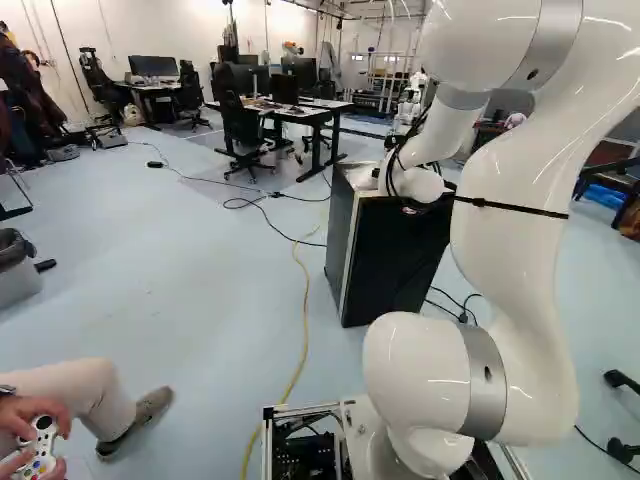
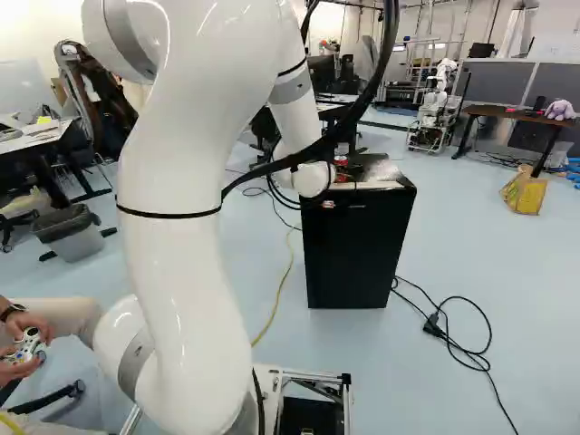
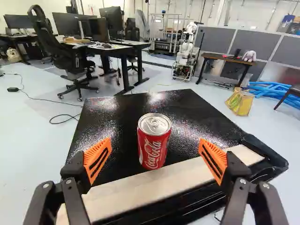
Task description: Grab a drink from the fridge
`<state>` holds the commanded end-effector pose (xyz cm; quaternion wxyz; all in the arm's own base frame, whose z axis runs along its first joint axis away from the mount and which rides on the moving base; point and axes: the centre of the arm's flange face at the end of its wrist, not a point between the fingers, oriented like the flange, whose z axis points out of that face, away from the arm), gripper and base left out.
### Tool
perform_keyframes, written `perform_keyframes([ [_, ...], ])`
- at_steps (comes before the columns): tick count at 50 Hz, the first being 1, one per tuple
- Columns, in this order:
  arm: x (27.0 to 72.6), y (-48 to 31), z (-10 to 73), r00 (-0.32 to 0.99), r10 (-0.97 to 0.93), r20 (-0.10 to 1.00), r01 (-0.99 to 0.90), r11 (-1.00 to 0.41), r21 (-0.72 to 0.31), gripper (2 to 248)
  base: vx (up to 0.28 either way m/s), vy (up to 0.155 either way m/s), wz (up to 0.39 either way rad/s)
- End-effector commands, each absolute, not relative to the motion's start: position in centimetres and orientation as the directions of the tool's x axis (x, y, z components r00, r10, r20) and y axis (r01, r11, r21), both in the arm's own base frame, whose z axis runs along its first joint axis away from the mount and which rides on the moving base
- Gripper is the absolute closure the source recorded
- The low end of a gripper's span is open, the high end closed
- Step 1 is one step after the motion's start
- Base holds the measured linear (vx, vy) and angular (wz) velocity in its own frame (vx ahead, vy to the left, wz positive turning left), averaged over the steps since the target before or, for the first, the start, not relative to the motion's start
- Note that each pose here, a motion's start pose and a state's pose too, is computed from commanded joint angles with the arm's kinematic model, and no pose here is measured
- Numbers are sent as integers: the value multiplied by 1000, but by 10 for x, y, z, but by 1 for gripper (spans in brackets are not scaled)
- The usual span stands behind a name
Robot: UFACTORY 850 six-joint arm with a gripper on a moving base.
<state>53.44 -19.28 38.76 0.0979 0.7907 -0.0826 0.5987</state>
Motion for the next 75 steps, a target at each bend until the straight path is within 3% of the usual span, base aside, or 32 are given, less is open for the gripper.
perform_keyframes([
  [40,553,-196,385,260,-8,966,-242,-969,57,3,0,0,0],
  [41,553,-196,385,260,-8,966,-242,-969,57,35,0,0,0],
  [45,553,-196,385,260,-8,966,-242,-969,57,35,0,0,0],
  [46,553,-196,385,260,-8,966,-242,-969,57,73,0,0,0],
  [50,553,-196,385,260,-8,966,-242,-969,57,73,0,0,0],
  [51,553,-196,385,260,-8,966,-242,-969,57,110,0,0,0],
  [55,553,-196,385,260,-8,966,-242,-969,57,110,0,0,0],
  [56,553,-196,385,260,-8,966,-242,-969,57,147,0,0,0],
  [75,553,-196,386,258,-7,966,-242,-969,57,157,0,0,0],
])
